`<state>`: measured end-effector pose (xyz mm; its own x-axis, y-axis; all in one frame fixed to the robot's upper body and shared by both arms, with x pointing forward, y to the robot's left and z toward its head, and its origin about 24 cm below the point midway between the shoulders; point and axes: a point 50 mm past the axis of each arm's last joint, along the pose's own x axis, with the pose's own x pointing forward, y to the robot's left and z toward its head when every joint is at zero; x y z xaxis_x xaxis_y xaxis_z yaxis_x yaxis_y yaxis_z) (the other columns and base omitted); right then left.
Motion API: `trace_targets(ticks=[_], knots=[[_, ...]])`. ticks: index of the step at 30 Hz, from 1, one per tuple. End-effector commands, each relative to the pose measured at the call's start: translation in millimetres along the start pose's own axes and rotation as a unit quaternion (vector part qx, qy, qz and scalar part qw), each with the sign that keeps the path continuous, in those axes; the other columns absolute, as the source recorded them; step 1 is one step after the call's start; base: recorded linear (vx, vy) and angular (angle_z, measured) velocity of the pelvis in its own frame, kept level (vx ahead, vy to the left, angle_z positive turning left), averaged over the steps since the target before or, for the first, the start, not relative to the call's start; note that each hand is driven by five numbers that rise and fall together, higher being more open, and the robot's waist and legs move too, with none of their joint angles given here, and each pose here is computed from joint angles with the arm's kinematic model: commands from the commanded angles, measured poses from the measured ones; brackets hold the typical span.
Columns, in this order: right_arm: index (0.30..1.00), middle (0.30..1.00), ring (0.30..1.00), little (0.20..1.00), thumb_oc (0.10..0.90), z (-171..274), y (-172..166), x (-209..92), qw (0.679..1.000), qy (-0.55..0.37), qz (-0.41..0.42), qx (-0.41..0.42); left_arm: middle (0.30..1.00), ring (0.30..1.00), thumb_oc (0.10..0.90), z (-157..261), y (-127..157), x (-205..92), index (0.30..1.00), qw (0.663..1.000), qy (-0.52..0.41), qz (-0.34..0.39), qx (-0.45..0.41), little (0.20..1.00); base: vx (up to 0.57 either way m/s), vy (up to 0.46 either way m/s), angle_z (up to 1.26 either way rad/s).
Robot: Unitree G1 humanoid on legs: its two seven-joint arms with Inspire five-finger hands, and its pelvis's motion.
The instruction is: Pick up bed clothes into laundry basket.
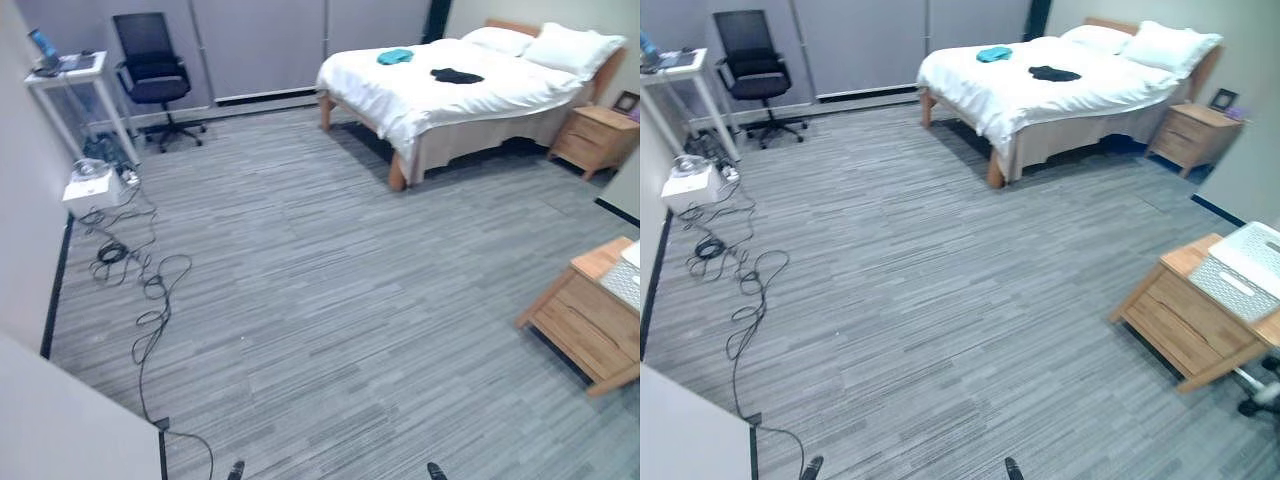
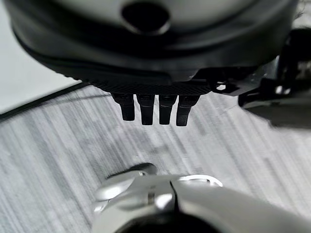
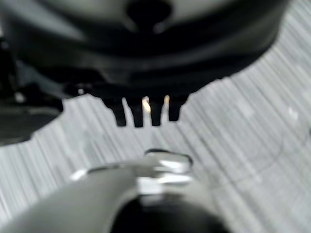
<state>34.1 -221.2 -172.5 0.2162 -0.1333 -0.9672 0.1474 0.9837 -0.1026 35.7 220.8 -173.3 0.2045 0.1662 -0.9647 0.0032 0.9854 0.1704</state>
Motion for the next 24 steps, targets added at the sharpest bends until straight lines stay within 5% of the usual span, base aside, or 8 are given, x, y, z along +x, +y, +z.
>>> trace_targets(ticks=[1,4,6,9,12,14,18,24], knots=[[0.900,0.900,0.900,0.900,0.800,-5,-11,0,0.999,0.023,-0.018,0.022,0.900,0.900,0.800,49,-21,3,0.900,0.997,-0.079,-0.025,-0.004,0.900,0.00,0.000,0.00],[0.900,0.900,0.900,0.900,0.800,-16,-20,-3,0.996,0.050,-0.035,0.064,0.900,0.900,0.800,48,-21,3,0.900,0.997,-0.075,-0.030,0.007,0.900,0.03,0.013,0.05],[0.900,0.900,0.900,0.900,0.800,12,-35,-1,0.973,-0.017,-0.055,0.222,0.900,0.900,0.800,58,-10,3,0.900,0.996,-0.088,-0.021,0.016,0.900,0.04,0.019,0.03],[0.900,0.900,0.900,0.900,0.800,43,-50,-3,0.966,-0.079,-0.057,0.239,0.900,0.900,0.800,88,5,1,0.900,0.990,-0.133,-0.005,0.049,0.900,0.00,0.008,-0.03],[0.900,0.900,0.900,0.900,0.800,123,-79,-20,0.959,-0.214,-0.068,0.175,0.900,0.900,0.800,164,33,-19,0.900,0.962,-0.255,0.025,0.095,0.900,-0.02,0.044,-0.07],[0.900,0.900,0.900,0.900,0.800,216,-81,-72,0.914,-0.400,-0.058,0.049,0.900,0.900,0.800,245,57,-66,0.900,0.906,-0.404,0.067,0.107,0.900,-0.03,0.036,-0.02],[0.900,0.900,0.900,0.900,0.800,264,-72,-130,0.839,-0.538,-0.083,-0.024,0.900,0.900,0.800,298,55,-122,0.900,0.833,-0.538,0.084,0.097,0.900,0.00,0.029,0.01],[0.900,0.900,0.900,0.900,0.800,274,-47,-132,0.830,-0.552,-0.060,-0.046,0.900,0.900,0.800,309,35,-138,0.900,0.812,-0.577,0.041,0.083,0.900,0.01,0.031,0.00]])
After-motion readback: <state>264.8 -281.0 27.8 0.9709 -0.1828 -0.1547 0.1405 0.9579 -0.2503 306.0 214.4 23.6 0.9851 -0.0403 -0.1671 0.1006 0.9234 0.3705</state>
